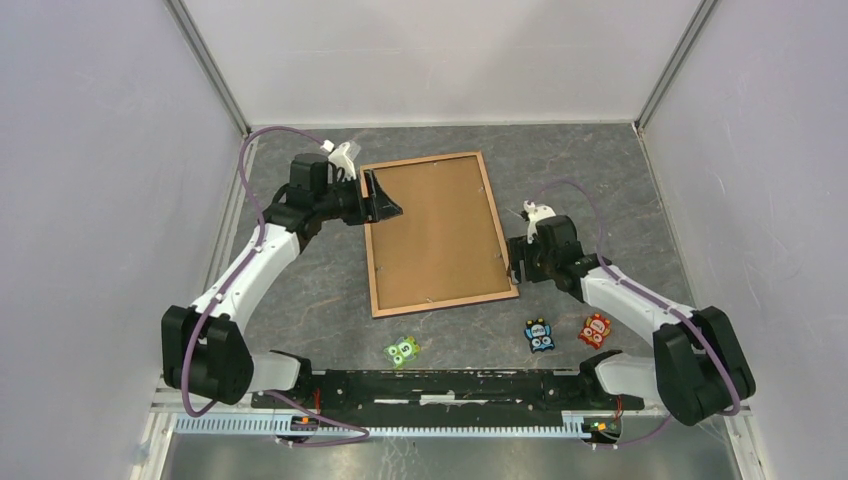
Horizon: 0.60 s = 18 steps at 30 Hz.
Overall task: Put the photo into the frame
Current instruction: Turn over the photo frame at the center of the board.
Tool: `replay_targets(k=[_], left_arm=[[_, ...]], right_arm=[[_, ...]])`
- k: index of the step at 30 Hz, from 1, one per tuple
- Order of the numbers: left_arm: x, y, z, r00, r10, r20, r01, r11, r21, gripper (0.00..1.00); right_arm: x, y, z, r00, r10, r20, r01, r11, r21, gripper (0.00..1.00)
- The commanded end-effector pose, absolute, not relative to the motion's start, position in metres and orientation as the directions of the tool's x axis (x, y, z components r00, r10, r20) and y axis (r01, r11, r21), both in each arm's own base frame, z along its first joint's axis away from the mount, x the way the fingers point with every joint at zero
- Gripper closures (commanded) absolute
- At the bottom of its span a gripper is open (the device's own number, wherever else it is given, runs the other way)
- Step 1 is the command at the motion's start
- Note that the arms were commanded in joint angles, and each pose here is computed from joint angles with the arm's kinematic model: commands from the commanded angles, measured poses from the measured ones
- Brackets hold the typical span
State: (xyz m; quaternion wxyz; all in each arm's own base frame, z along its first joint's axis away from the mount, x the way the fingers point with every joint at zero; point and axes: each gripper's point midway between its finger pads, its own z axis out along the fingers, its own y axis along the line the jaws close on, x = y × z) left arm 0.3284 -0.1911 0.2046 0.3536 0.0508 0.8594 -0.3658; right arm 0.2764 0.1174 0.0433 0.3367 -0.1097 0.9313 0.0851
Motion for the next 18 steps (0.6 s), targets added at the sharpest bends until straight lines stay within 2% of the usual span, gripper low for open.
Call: replay_targets(k=[1, 10, 18], left_arm=[[0.324, -0.204, 0.221, -0.74, -0.188, -0.646, 0.385, 0.669, -0.636, 0.26], [0.318, -0.217, 0.214, -0.759, -0.18, -0.625, 0.394, 0.638, -0.662, 0.3], [0.319, -0.224, 0.197, -0.797, -0.166, -0.581, 0.363, 0.637, -0.68, 0.31]], right_arm=[[0.277, 0.132, 0.05, -0.711, -0.1, -0.696, -0.283, 0.947, 0.153, 0.21], [0.28, 0.129, 0.034, -0.719, -0.127, -0.683, -0.267, 0.958, 0.102, 0.37], [0.276, 0.135, 0.017, -0.71, -0.139, -0.691, -0.278, 0.956, 0.093, 0.57]])
